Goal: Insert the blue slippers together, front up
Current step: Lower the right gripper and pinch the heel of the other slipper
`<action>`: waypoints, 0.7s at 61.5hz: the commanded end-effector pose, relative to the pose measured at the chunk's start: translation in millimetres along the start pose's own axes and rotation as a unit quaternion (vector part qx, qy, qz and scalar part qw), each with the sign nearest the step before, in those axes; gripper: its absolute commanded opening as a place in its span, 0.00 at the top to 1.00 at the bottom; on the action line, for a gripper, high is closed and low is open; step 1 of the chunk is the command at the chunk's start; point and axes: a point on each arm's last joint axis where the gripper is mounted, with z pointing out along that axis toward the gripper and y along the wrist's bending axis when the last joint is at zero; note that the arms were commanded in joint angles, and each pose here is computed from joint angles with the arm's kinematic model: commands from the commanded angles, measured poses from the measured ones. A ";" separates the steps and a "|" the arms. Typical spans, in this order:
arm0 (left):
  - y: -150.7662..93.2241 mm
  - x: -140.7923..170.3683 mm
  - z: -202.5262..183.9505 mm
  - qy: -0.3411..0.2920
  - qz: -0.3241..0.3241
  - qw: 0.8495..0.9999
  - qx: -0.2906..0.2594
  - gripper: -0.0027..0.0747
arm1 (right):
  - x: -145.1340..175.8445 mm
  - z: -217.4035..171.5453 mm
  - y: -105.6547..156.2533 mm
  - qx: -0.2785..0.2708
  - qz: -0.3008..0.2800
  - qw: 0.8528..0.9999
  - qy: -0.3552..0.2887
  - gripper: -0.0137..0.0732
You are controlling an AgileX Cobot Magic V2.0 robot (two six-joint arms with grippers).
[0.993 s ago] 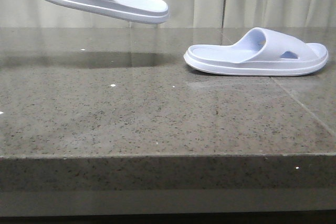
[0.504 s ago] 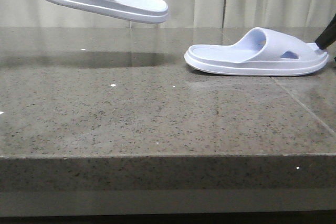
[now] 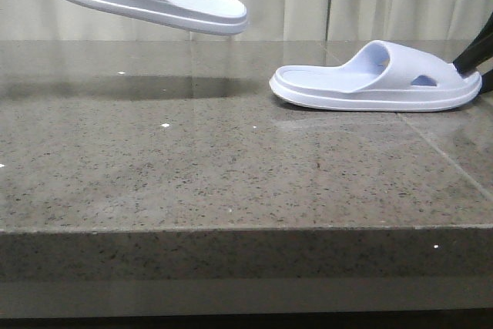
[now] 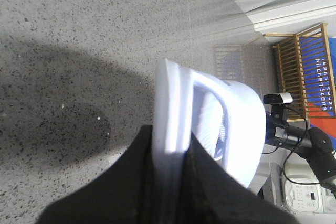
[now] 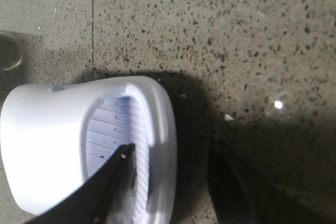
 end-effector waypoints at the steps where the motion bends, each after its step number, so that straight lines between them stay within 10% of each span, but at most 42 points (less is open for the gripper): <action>1: -37.1 4.1 -13.1 0.003 0.020 0.998 0.062 0.99 | -2.5 -15.5 18.0 -0.020 -0.023 0.999 -0.009 0.45; 35: -36.8 3.4 -13.0 -0.001 0.019 0.998 0.060 0.99 | 5.2 20.3 54.1 -0.049 -0.060 0.996 0.043 0.46; 43: -36.8 3.4 -13.0 -0.001 0.019 0.998 0.060 0.99 | 5.8 22.2 60.3 -0.070 -0.056 0.995 0.046 0.61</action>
